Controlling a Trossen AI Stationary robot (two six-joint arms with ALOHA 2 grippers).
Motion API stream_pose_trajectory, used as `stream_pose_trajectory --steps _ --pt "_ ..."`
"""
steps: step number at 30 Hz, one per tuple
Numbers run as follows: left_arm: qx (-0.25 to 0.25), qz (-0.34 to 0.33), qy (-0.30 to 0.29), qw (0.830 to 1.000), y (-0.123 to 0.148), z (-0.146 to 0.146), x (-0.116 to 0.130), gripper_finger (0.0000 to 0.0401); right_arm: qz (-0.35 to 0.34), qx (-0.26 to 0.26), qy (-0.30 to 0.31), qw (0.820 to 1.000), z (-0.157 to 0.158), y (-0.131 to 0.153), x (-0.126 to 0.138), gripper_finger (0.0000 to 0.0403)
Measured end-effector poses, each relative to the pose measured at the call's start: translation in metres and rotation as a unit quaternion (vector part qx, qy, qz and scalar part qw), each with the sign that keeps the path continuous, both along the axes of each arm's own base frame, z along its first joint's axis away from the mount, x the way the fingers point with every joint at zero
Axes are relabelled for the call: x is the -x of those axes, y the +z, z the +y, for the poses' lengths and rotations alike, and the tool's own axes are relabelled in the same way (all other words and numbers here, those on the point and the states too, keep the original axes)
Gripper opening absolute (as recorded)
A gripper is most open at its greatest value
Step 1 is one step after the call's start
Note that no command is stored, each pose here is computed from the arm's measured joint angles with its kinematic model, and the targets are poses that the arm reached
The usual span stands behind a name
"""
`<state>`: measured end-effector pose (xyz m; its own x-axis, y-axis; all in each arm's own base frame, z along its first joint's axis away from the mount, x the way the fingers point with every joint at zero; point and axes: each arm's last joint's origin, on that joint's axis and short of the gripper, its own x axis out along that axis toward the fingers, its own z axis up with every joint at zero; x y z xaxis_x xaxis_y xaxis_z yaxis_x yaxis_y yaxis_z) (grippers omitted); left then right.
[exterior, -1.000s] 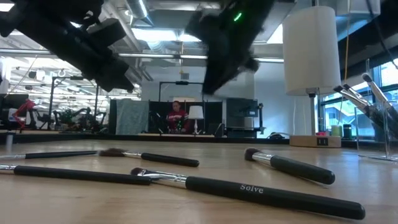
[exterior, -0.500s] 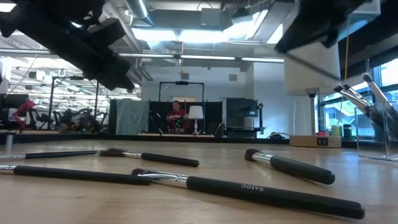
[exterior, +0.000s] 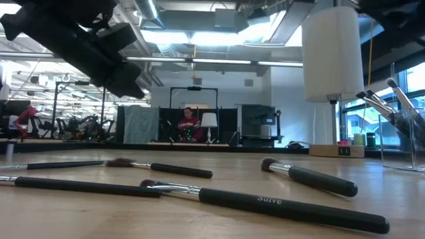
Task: Put items in baskets/containers
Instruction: Put the right liner brush into the middle section of the transparent organizer, then put the right powder brush into the middle section of the transparent organizer
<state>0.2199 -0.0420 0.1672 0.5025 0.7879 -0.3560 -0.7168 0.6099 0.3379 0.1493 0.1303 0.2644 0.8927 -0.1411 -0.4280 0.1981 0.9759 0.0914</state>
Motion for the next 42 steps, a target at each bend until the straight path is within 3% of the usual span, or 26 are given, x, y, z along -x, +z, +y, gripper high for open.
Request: stream_pose_trajectory --steps 9,18,24,35,42 --pt "0.005 0.001 -0.003 1.000 0.000 0.000 0.000 0.0031 -0.052 -0.005 -0.008 0.999 0.013 -0.054 0.030 0.0025" --pt "0.002 -0.015 0.004 1.000 0.001 0.000 -0.001 0.0031 -0.063 -0.040 0.011 0.997 0.011 -0.082 0.038 0.0026" --pt "0.002 -0.017 0.004 1.000 0.001 0.000 -0.002 0.0032 -0.052 -0.044 0.021 0.997 0.011 -0.085 0.038 0.0028" --pt "0.002 -0.016 0.004 1.000 0.001 0.000 -0.002 0.0031 -0.051 -0.071 0.014 0.996 0.011 -0.085 0.038 0.0082" --pt "0.002 -0.016 0.004 1.000 0.001 0.000 -0.001 0.0031 -0.058 -0.081 0.006 0.995 0.012 -0.081 0.036 0.0088"
